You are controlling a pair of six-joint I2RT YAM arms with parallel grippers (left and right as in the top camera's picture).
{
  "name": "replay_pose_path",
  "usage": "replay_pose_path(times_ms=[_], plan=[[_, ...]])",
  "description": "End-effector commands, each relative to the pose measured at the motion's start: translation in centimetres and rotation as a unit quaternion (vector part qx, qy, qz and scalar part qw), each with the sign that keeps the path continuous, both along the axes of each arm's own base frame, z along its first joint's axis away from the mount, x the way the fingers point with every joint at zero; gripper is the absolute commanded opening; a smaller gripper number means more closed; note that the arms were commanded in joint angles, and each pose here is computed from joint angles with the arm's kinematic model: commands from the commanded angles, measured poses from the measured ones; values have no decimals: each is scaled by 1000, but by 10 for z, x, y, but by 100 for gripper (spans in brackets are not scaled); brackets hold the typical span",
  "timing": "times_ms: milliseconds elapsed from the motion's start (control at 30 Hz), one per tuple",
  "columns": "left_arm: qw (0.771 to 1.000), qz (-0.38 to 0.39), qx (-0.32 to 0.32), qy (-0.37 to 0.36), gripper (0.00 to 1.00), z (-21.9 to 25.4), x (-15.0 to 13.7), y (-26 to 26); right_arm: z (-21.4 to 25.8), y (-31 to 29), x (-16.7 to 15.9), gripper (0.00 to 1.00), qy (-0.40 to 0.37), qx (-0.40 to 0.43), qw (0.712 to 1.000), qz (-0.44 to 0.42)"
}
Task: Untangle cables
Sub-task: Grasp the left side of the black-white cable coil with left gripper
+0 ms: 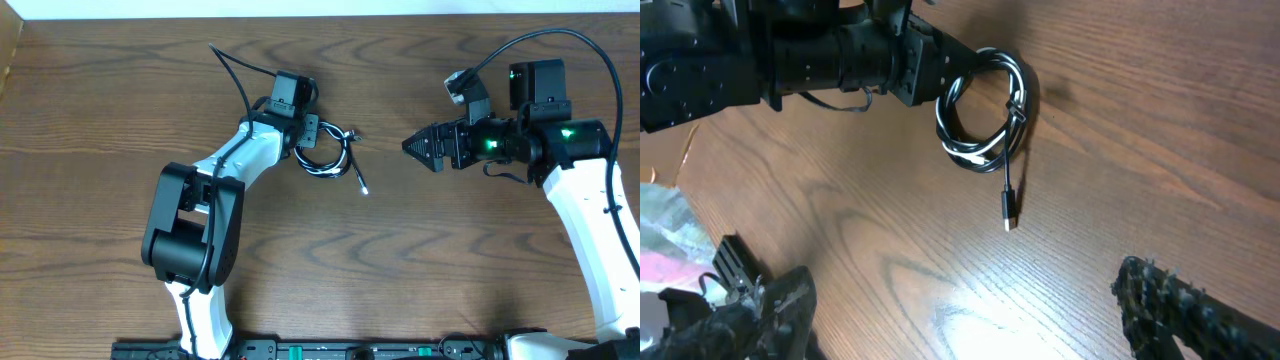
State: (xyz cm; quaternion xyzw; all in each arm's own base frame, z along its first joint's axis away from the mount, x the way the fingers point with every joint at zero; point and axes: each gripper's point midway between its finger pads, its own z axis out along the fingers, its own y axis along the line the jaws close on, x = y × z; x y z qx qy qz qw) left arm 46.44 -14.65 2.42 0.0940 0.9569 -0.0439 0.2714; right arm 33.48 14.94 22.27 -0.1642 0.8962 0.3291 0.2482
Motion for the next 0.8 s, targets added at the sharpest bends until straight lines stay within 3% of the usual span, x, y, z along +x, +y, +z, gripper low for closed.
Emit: replay_pose_path(times_ms=[0, 267, 333, 400, 433, 567, 633, 767], plan=[[1000, -8, 9, -3, 41, 0, -1, -6, 2, 0, 1, 94, 12, 6, 1000, -14], [998, -20, 22, 55, 36, -16, -32, -12, 2, -14, 7, 94, 31, 16, 998, -54], [998, -17, 24, 64, 27, -19, -36, -10, 2, -20, 10, 93, 34, 19, 997, -67], [997, -16, 28, 74, 8, -19, -41, -8, 2, -24, 11, 92, 38, 21, 996, -77], [996, -15, 29, 78, 7, -13, -45, -6, 2, -27, 12, 91, 44, 24, 995, -86], [999, 29, -18, 26, 7, 45, -36, -4, 5, -27, 16, 82, 52, 37, 992, -106], [994, -5, -105, -6, 7, 101, -40, -21, 7, -19, 17, 78, 44, 39, 994, -95], [977, -13, -214, -11, 7, 154, -57, -38, 7, -7, 12, 70, 51, 42, 994, -85]])
